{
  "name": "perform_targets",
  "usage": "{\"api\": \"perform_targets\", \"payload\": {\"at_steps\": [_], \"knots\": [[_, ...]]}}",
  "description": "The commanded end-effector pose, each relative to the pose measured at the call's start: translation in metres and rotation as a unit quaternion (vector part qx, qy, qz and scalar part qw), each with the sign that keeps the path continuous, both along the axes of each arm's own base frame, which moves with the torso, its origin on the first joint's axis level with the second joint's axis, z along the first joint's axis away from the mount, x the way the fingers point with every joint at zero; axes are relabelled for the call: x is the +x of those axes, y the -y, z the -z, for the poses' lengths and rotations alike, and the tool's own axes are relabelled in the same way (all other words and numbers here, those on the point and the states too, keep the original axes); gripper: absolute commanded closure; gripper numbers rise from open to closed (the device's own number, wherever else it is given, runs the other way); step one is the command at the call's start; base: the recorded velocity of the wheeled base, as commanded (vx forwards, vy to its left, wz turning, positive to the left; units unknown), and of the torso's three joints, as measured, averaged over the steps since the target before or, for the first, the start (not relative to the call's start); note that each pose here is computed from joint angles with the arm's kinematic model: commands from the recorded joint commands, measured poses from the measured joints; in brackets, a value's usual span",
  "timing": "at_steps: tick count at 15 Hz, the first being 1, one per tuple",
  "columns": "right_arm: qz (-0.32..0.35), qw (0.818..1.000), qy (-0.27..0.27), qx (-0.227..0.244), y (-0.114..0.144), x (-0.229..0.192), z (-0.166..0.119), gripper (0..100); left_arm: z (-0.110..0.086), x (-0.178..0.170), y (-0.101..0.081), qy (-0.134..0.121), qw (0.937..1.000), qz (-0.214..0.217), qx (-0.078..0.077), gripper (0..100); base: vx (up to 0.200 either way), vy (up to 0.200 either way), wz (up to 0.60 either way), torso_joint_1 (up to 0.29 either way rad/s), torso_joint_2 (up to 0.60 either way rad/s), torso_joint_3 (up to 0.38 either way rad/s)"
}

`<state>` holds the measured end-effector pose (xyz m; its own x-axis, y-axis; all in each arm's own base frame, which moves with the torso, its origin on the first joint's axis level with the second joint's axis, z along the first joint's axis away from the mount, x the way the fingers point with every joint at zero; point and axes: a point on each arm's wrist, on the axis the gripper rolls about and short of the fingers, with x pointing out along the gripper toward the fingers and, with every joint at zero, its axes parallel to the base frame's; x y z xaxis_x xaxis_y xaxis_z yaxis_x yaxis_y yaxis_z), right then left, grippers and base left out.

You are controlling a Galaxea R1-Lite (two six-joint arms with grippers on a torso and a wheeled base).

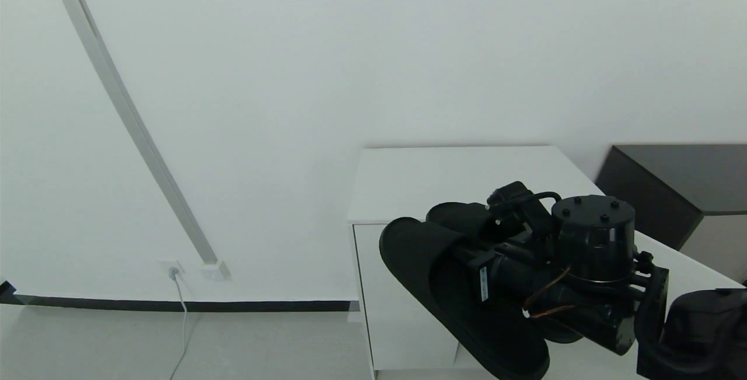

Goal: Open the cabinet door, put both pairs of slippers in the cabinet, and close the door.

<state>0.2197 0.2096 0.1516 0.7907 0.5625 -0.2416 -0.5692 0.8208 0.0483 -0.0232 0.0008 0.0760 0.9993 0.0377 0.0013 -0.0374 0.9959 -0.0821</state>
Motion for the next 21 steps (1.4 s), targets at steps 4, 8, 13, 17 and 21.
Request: {"api": "perform_targets", "payload": {"at_steps": [4, 8, 13, 17, 21], "knots": [[-0.001, 1.0, -0.003, -0.004, -0.0025, -0.0001, 0.0031, 100, 0.0, 0.0001, 0.0, -0.001, 1.0, 0.0, 0.0, 100, 0.0, 0.0, 0.0, 0.0, 0.0, 0.0], [-0.007, 1.0, -0.002, -0.003, -0.0045, -0.0027, 0.0022, 100, 0.0, 0.0001, 0.0, -0.001, 1.0, 0.0, 0.0, 100, 0.0, 0.0, 0.0, 0.0, 0.0, 0.0], [-0.008, 1.0, -0.005, -0.006, -0.0045, -0.0033, 0.0046, 100, 0.0, 0.0001, 0.0, -0.001, 1.0, 0.0, 0.0, 100, 0.0, -0.12, 0.0, 0.001, 0.0, 0.001], [-0.011, 1.0, -0.006, -0.006, -0.0057, -0.0048, 0.005, 100, 0.0001, 0.0001, 0.0, -0.001, 1.0, 0.001, 0.0, 100, 0.0, -0.2, 0.0, 0.005, 0.0, 0.004], [-0.013, 1.0, -0.004, -0.004, -0.0062, -0.0069, 0.0035, 100, 0.0001, 0.0001, 0.0, -0.001, 1.0, 0.001, 0.0, 100, 0.0, -0.2, 0.0, 0.006, 0.0, 0.002]]}}
